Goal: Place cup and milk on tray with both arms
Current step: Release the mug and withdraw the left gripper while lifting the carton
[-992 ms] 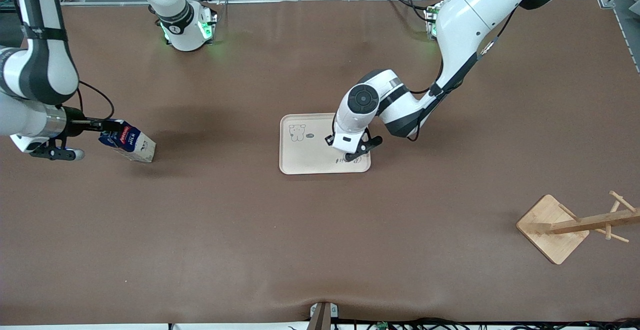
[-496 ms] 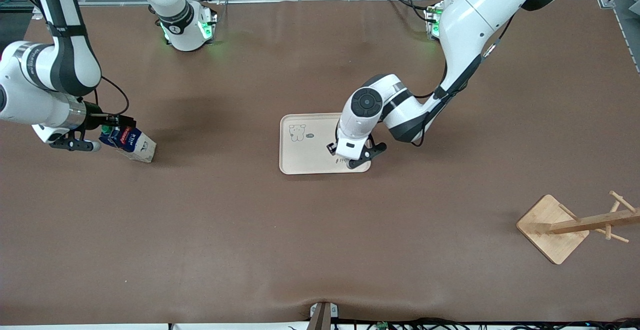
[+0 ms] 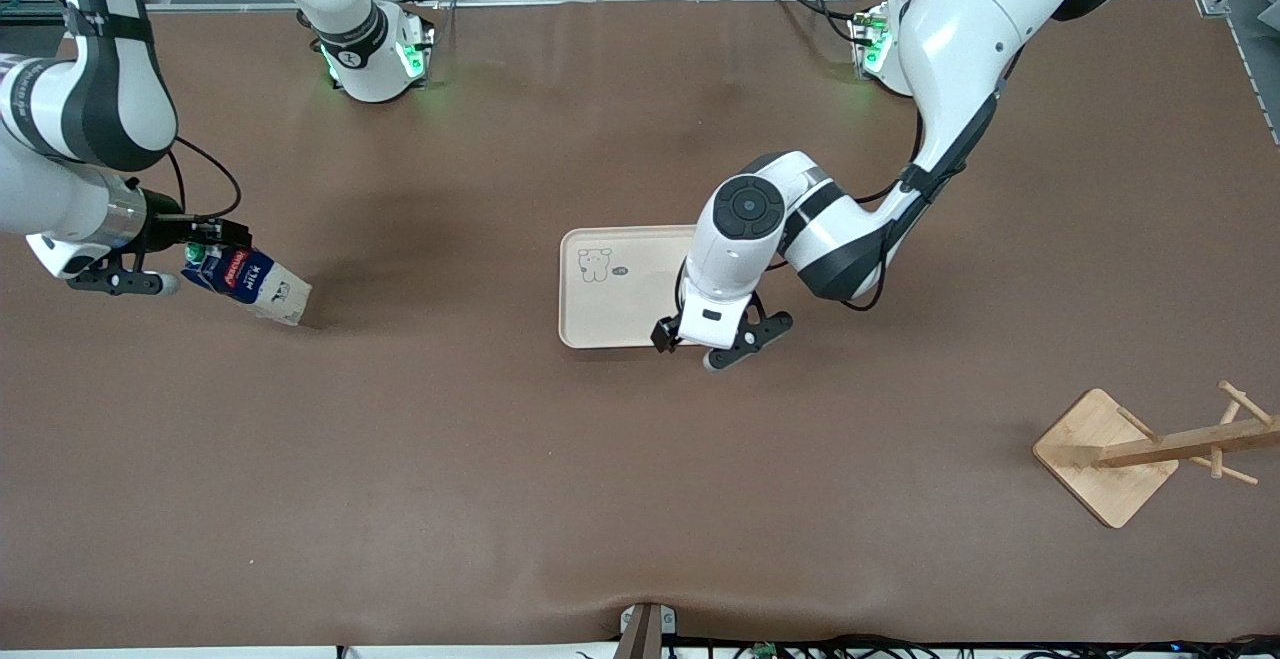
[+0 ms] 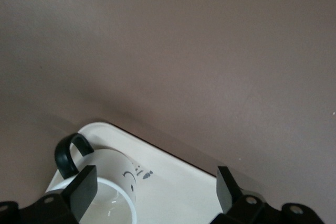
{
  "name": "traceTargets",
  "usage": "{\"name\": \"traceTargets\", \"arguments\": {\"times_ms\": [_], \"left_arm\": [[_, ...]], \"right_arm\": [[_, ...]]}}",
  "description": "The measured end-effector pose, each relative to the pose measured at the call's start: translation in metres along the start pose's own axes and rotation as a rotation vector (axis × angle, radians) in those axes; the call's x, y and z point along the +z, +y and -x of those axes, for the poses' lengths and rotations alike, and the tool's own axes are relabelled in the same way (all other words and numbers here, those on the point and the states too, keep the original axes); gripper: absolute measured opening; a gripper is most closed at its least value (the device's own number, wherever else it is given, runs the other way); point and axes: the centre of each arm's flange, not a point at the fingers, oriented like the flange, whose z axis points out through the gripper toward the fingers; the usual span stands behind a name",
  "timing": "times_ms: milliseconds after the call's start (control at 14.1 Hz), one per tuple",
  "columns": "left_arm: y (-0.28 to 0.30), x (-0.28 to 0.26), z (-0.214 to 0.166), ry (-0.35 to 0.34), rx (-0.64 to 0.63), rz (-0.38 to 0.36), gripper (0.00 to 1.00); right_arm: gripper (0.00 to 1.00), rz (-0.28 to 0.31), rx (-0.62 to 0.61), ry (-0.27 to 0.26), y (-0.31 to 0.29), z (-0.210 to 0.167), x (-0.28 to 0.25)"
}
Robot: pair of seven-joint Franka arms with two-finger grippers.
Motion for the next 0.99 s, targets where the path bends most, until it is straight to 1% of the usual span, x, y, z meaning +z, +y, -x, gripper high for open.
{"name": "traceTargets", "arguments": {"times_ms": [142, 354, 425, 567, 708, 850, 992], "left_arm": [[-0.006, -0.009, -0.007, 0.008, 0.009, -0.055, 1.00], [-0.015, -0.038, -0.030, 0.037, 0.004, -0.072, 1.00], [-0.022, -0.048, -0.045, 0.044, 0.006, -0.086, 1.00], [-0.040, -0.070, -0.080, 0.037, 0.020, -0.115, 1.00], [-0.056, -0.088, -0.111, 0.030, 0.024, -0.146, 1.00], [-0.071, -0.106, -0.137, 0.038, 0.019, -0.155, 1.00], [-0.097, -0.121, -0.173, 0.047, 0.028, -0.155, 1.00]], "right_arm": [[0.61, 0.007, -0.033, -0.020, -0.019, 0.000, -0.026], [0.61, 0.020, -0.094, -0.046, -0.053, 0.004, -0.058], [0.61, 0.028, -0.127, -0.040, -0.072, 0.005, -0.066], [0.61, 0.048, -0.194, -0.021, -0.122, 0.009, -0.083], [0.61, 0.069, -0.196, 0.013, -0.188, 0.020, -0.100], [0.61, 0.091, -0.186, 0.045, -0.264, 0.035, -0.106], [0.61, 0.116, -0.178, 0.048, -0.334, 0.046, -0.092]]}}
